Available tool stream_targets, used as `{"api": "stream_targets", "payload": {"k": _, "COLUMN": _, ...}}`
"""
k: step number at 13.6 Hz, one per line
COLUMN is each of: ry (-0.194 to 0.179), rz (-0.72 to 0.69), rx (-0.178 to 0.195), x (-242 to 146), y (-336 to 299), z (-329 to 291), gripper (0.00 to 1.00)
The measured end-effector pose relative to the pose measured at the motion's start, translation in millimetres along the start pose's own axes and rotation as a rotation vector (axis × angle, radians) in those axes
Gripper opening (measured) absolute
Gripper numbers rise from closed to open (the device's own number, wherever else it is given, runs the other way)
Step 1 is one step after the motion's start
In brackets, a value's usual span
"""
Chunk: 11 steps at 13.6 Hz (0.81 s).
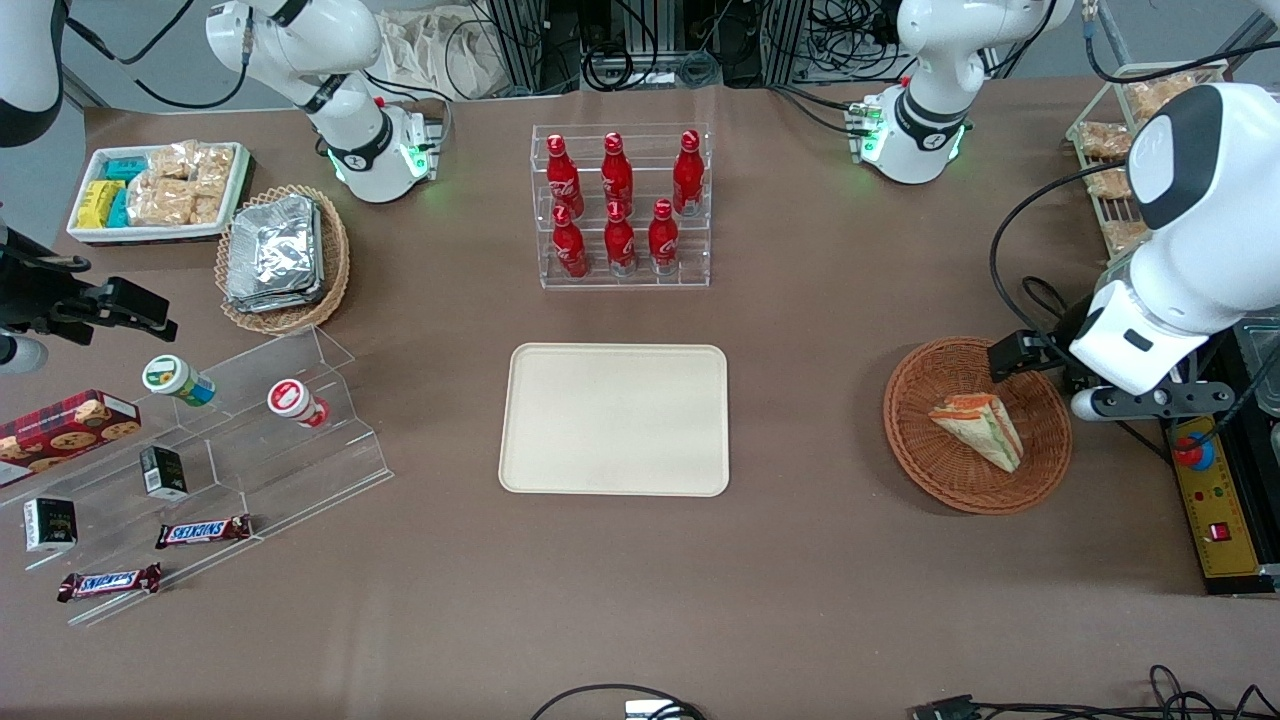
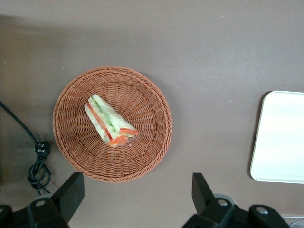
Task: Place sandwich from basket to tray
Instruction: 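Lower the open left gripper over the sandwich in the wicker basket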
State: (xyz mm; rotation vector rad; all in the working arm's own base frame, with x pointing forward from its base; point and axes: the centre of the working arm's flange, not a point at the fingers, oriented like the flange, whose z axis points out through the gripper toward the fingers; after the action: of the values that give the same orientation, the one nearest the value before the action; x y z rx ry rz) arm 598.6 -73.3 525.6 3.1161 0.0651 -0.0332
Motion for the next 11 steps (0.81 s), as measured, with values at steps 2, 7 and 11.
{"api": "stream_targets", "payload": {"k": 2, "ry": 0.001, "rz": 0.001, "rx": -0.001, "x": 0.6, "y": 0.3, "z": -0.5, "gripper": 1.0}}
{"api": "stream_targets", "payload": {"k": 7, "ry": -0.033, "rz": -0.026, "rx": -0.004, "x": 7.3, "y": 1.3, "z": 21.2, "gripper": 1.0}}
{"api": "stream_targets", "payload": {"k": 11, "ry": -0.045, "rz": -0.28, "rx": -0.007, "x": 14.2, "y": -2.4, "z": 71.5, "gripper": 1.0}}
